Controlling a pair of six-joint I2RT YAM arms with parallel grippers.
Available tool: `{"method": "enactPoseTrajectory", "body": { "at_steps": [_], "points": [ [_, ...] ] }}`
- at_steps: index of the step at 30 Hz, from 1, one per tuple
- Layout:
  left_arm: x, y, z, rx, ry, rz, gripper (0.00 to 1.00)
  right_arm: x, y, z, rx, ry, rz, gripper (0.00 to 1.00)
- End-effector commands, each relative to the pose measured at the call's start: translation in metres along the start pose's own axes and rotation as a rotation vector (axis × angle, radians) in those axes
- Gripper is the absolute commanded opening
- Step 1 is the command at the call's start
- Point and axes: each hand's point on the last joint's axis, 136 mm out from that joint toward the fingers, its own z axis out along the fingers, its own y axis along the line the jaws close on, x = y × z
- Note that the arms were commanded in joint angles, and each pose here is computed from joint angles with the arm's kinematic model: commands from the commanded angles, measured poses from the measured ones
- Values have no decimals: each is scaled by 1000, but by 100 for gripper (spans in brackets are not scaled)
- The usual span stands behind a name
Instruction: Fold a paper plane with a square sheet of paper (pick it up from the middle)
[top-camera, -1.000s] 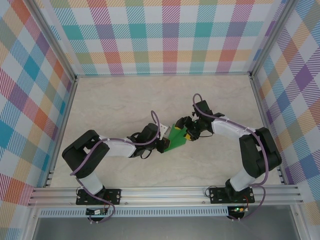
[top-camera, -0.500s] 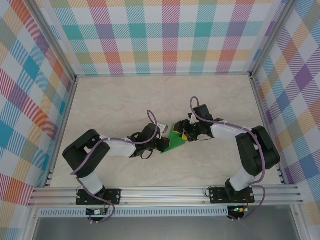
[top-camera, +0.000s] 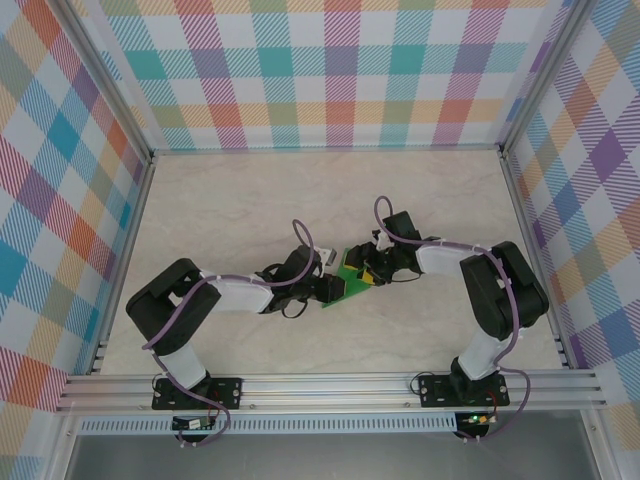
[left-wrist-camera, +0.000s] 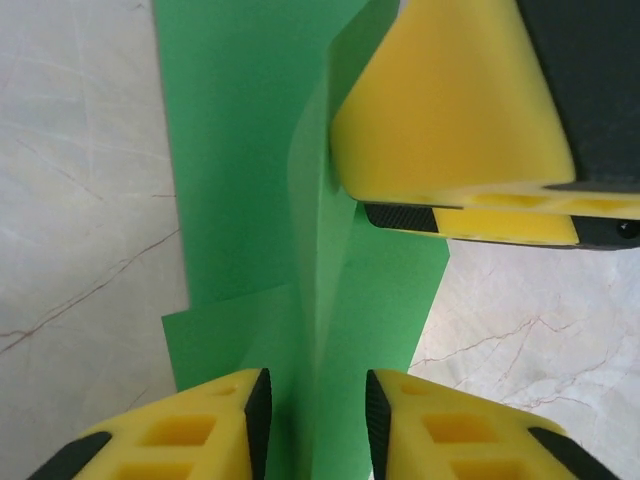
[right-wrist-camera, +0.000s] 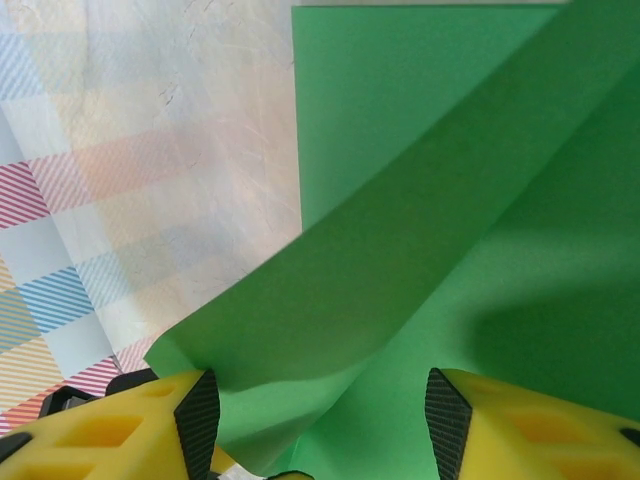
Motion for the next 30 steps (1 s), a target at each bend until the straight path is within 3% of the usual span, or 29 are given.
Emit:
{"method": "enactPoseTrajectory", "body": {
  "at_steps": [1, 4, 11, 21, 30],
  "points": [
    [-12, -4, -13, -12, -13, -37, 39, -4, 4, 1, -13, 4, -29, 59],
    [-12, -2, -23, -50, 0, -54, 46, -4, 4, 1, -11, 6, -30, 59],
    [-2, 1, -31, -60, 24, -128, 47, -4, 4, 0, -2, 8, -27, 60],
    [7, 3, -26, -92, 58, -150, 29, -4, 2, 1, 3, 10, -19, 60],
    [8, -2, -15, -72, 68, -145, 28, -3, 2, 1, 0, 13, -18, 60]
  ]
}}
